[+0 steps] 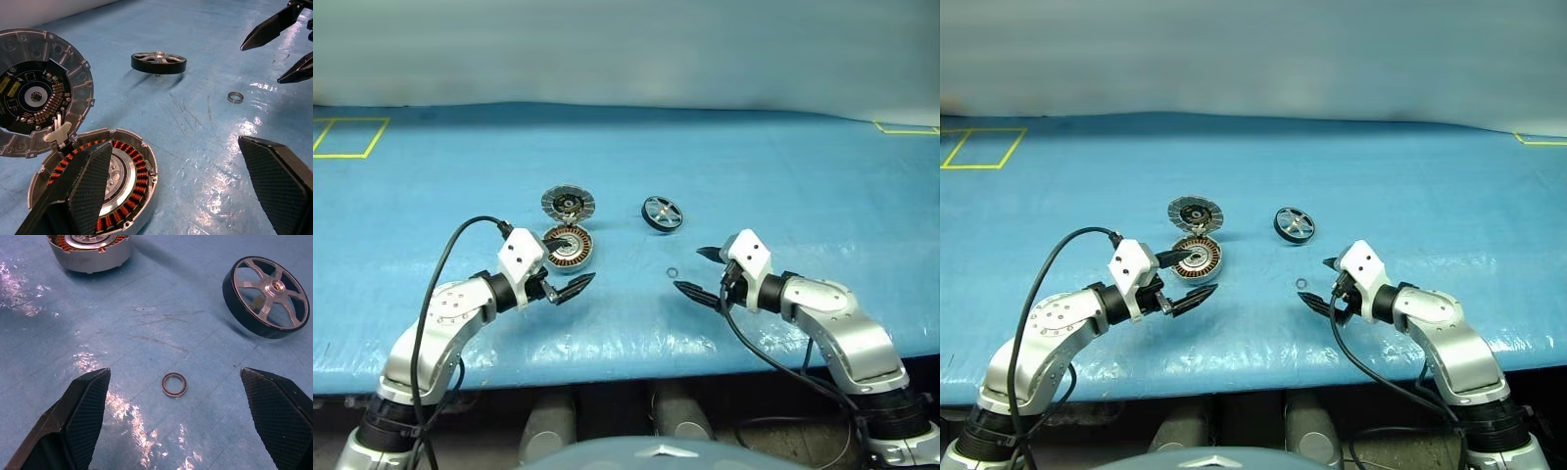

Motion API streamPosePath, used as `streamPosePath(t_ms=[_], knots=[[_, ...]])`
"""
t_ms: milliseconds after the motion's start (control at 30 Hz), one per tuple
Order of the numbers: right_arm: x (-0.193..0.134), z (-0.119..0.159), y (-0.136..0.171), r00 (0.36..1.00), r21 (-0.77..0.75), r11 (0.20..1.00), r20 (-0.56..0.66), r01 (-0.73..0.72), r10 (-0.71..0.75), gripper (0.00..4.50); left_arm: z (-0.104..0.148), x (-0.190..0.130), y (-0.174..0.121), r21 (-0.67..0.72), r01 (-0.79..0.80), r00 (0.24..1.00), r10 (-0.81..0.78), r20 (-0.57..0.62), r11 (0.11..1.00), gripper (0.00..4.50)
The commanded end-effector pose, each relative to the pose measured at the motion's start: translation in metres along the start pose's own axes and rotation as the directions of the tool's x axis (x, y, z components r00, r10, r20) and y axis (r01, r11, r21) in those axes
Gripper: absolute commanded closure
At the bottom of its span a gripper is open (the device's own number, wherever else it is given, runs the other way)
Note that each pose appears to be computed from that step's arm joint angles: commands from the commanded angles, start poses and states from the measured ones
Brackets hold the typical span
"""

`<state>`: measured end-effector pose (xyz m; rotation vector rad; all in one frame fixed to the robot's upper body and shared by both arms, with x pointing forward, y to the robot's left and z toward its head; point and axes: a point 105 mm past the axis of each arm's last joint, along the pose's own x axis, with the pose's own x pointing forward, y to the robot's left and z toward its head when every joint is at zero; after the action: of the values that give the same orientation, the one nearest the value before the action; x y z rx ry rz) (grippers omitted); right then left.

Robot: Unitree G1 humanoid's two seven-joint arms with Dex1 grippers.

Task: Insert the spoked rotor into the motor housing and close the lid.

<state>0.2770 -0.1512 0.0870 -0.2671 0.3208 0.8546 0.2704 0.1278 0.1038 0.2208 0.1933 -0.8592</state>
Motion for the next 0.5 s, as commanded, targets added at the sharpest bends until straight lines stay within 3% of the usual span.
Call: streamPosePath(t_ms=[33,500], knots=[[-0.0016,0.0130,-0.0016,0.999,-0.034,0.999,0.046,0.007,-0.005,0.02,0.0086,-0.0014,-0.0008,0.023,-0.003,1.000,0.002,0.024,1.000,0.00],[-0.0008,0.0156,-0.0098,0.997,-0.034,0.998,0.060,0.049,-0.047,0.02,0.0064,0.0019,-0.0048,0.010,0.009,1.000,-0.009,0.023,1.000,0.00]])
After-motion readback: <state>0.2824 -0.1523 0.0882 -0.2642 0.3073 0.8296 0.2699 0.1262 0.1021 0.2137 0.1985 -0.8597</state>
